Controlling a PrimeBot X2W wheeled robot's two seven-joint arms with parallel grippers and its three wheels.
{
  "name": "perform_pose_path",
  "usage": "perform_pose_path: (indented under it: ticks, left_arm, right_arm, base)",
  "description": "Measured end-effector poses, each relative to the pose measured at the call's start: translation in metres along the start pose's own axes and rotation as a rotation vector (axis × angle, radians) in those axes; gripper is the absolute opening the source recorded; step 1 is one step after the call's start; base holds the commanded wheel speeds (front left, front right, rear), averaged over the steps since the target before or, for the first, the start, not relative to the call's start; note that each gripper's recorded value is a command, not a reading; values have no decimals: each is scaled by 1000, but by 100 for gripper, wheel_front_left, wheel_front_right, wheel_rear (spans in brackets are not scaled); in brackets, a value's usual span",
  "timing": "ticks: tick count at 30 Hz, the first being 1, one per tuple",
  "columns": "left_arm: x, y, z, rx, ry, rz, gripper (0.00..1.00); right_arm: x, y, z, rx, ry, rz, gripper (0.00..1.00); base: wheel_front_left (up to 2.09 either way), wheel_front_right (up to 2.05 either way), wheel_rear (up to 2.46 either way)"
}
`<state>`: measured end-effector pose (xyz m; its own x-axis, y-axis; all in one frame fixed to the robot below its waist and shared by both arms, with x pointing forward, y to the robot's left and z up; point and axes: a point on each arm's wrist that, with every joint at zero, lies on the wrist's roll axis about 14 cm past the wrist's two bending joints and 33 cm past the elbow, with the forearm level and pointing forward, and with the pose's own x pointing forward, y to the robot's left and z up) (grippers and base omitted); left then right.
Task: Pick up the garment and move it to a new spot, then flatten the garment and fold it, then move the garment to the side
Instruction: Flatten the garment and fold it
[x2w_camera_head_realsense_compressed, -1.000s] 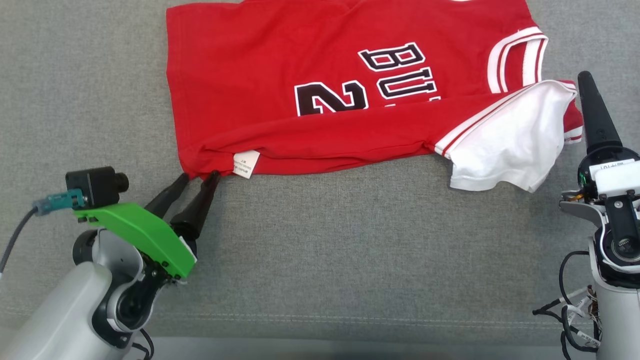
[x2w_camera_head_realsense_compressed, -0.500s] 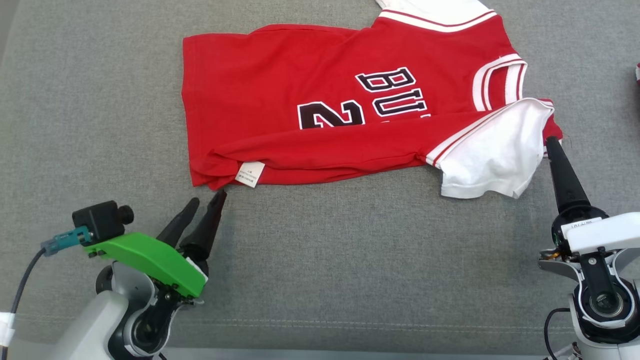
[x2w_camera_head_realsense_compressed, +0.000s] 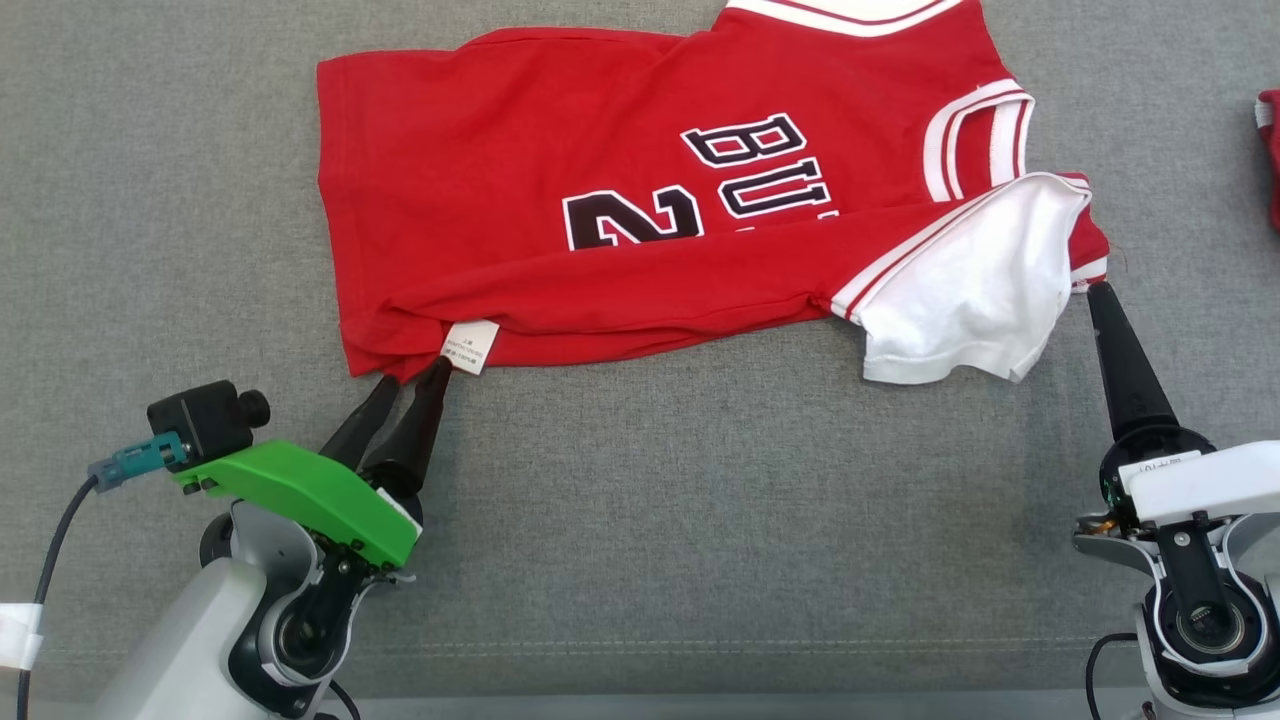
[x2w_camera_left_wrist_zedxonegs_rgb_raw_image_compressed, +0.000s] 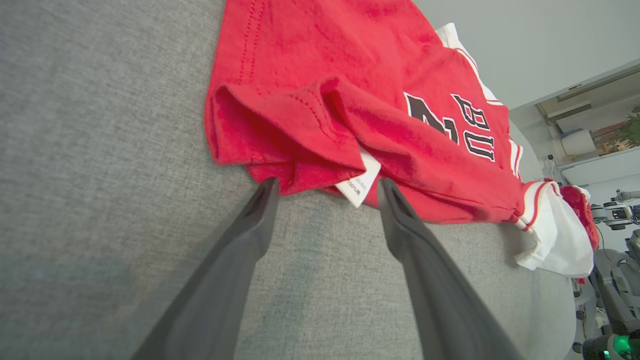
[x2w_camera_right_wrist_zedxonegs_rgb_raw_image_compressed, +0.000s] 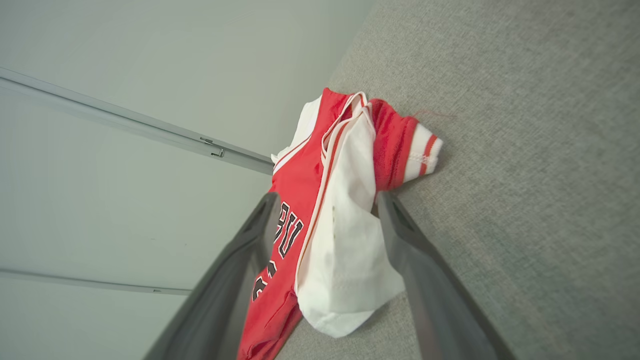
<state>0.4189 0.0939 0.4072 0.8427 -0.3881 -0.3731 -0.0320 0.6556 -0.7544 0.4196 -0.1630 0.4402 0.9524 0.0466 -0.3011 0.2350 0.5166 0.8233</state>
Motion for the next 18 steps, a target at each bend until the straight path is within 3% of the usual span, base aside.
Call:
perform_pose_path:
  ticks: [8, 10, 18]
  left_arm:
    - [6, 6, 1, 15, 6, 17, 100]
    - [7, 3, 3, 69, 4, 7, 100]
    - [10, -8, 3, 110, 10, -24, 100]
  right_arm:
    - [-4, -5, -2, 5, -3, -16, 100]
    - [-8, -7, -2, 4, -2, -23, 100]
    - [-9, -5, -4, 9, 0, -20, 100]
  base:
    - [0, 0, 0]
    - [0, 0, 0]
    - [0, 0, 0]
